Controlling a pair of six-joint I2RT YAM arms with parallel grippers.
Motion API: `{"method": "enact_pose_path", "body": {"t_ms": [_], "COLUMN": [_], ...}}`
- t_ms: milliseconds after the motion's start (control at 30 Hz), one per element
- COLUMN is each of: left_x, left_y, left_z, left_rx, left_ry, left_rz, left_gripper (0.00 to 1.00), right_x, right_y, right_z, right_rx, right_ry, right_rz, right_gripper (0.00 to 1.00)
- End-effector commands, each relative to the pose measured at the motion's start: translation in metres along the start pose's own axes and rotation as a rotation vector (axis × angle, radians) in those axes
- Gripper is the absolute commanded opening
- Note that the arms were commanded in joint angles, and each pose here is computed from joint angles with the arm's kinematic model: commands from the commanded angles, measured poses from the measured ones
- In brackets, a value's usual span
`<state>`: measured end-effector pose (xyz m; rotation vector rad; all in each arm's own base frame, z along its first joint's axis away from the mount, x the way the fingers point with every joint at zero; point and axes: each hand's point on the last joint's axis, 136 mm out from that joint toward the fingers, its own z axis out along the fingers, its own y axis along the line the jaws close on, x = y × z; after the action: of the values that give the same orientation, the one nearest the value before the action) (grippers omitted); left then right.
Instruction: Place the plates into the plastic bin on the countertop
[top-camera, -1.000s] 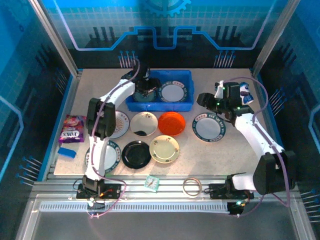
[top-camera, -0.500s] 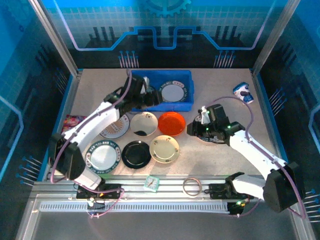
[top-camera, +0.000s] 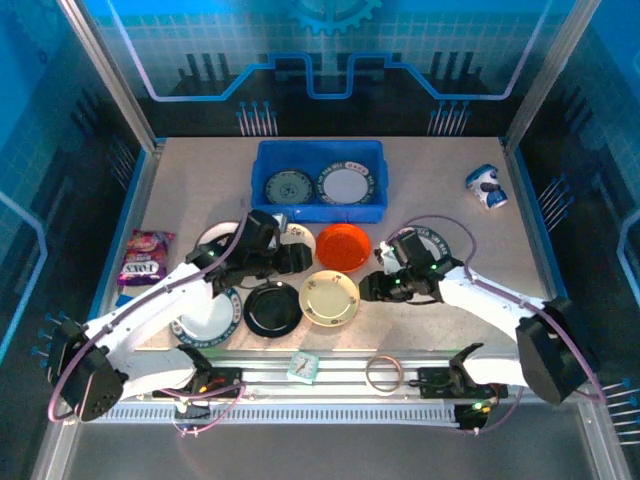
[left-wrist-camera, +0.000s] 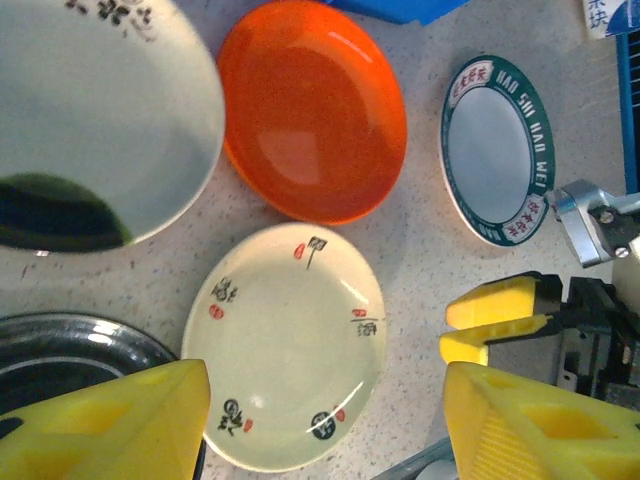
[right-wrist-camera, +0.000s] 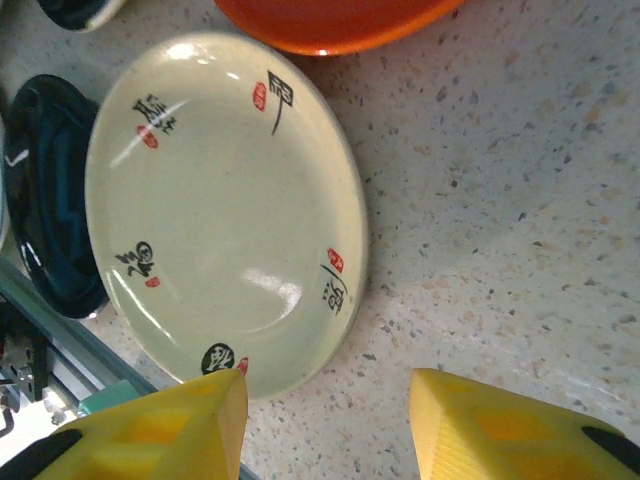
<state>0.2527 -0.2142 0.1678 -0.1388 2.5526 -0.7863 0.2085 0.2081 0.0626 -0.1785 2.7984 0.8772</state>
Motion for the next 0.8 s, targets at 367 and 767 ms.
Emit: {"method": "enact_pose_path", "body": {"t_ms": [367, 767], "left_x": [0.024, 0.03], "left_y": [0.029, 0.04], "left_z": [0.005, 0.015], "left_rx": [-0.018, -0.048], "left_ry": [-0.017, -0.005], "left_rz": [-0.067, -0.077], "left_gripper": [0.65, 0.64], "right_x": [0.0, 0.006], "right_y": [0.0, -0.004], "right_z": [0.045, 0.06], "right_rx": [-0.076, -0.097], "right_ry": [0.056, 0.093], "right_rz": [0.045, 0.083], "right_gripper": [0.39, 0.35]}}
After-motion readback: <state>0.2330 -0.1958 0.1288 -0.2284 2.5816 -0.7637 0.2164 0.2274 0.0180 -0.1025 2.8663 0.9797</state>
